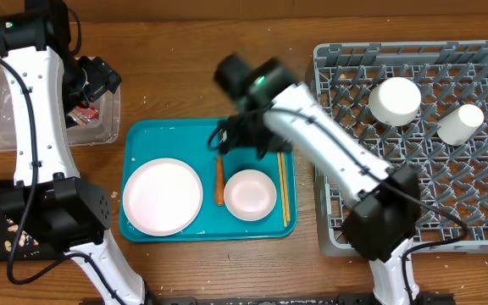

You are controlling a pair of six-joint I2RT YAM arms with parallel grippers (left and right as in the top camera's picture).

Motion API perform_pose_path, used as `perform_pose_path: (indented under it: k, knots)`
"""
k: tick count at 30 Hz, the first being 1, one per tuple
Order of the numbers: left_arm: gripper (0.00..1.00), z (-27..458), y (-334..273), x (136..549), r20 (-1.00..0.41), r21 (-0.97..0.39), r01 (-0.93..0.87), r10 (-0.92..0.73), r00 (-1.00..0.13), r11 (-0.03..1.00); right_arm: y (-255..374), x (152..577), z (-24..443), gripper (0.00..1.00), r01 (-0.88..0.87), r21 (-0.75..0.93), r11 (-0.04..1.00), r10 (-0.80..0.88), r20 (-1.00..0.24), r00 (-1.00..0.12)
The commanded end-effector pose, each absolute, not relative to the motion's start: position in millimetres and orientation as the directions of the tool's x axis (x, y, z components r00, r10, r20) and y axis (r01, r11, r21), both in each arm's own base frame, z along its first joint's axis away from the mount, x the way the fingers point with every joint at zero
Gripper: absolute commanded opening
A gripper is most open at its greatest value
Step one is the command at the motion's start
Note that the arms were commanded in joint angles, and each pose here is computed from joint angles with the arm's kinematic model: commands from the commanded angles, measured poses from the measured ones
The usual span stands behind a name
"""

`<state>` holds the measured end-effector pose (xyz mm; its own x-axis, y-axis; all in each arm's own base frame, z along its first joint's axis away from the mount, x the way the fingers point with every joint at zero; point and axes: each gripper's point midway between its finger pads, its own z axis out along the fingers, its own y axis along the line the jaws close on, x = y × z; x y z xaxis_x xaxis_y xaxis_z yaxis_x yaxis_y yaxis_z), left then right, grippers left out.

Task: Sort waste into correct bins and load items into the dishwasher
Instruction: 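Move the right gripper over the remaining small bowl and grasp it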

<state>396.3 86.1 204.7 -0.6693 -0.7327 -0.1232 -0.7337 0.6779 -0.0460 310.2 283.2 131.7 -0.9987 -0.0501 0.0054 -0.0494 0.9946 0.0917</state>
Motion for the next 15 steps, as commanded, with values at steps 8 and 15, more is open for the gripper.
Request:
perform_pose_path:
  k: [8, 15]
  knots:
    - [1.00, 215, 89, 398, -0.157, -0.056, -0.740, -0.738, -0.656, 0.670, 323, 279, 111, 0.95, 0.005, 0.196, 0.981, -0.011, 0.078, -0.997]
    - [1.00, 215, 89, 398, -0.157, -0.056, -0.740, -0.738, -0.656, 0.670, 318, 278, 78, 0.82, 0.065, 0.148, 0.987, 0.055, 0.069, -0.996]
